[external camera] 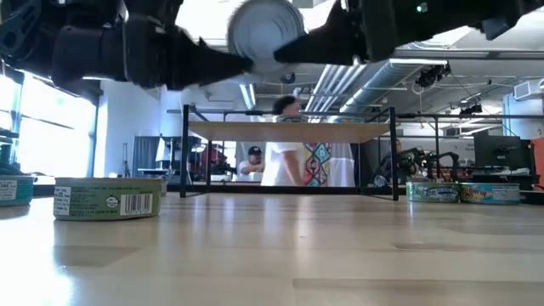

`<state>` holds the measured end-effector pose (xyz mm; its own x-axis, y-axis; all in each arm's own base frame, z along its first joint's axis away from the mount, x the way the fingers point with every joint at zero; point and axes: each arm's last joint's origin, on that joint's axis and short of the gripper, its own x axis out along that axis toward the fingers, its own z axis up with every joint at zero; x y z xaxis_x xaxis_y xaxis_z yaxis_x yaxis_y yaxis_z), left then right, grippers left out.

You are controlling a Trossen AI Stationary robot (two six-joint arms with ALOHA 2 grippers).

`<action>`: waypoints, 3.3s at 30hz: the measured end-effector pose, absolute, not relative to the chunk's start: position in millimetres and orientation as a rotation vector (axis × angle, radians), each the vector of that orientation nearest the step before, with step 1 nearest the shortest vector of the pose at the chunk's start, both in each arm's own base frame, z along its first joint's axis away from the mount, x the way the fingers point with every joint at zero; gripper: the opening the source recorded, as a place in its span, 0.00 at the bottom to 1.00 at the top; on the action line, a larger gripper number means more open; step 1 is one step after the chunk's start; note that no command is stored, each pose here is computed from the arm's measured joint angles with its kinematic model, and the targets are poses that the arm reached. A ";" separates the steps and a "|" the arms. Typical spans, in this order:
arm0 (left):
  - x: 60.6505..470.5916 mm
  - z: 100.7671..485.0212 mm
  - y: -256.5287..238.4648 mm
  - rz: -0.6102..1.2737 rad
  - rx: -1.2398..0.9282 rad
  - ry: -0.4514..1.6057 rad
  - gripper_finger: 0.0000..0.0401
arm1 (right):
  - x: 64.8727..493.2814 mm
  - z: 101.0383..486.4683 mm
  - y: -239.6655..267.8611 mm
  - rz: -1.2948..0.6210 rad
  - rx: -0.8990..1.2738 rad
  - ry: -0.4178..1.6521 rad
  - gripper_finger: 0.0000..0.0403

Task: Stack canned seafood by type on shelf
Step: Put the blue tuna can on the shelf

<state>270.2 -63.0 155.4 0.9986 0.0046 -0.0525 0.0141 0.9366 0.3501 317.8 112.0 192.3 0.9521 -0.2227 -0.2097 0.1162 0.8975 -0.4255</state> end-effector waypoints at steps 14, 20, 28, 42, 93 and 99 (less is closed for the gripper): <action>320.4 193.0 -61.7 0.102 0.483 0.421 0.58 | 318.9 163.8 64.9 -0.202 -0.112 0.557 0.30; 335.6 209.8 -50.0 0.111 0.470 0.568 0.58 | 320.2 164.0 60.2 -0.205 -0.100 0.556 0.30; 340.9 206.6 -39.0 -0.048 0.446 0.554 0.55 | 322.5 166.7 60.1 -0.161 -0.098 0.529 0.30; 338.7 208.2 -42.3 -0.069 0.482 0.558 0.32 | 321.1 166.5 60.5 -0.142 -0.137 0.550 0.41; 269.3 282.2 136.0 0.411 0.530 0.690 0.58 | 305.4 178.5 74.7 -0.267 -0.119 0.557 0.55; 261.4 298.4 160.6 0.387 0.291 0.720 0.40 | 307.0 178.8 69.0 -0.285 -0.113 0.555 0.55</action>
<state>261.4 160.6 298.4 0.6864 0.4386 -0.5801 -0.2420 0.8900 0.3865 307.0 69.0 178.8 0.8120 -0.2963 -0.5029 0.2359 0.9547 -0.1816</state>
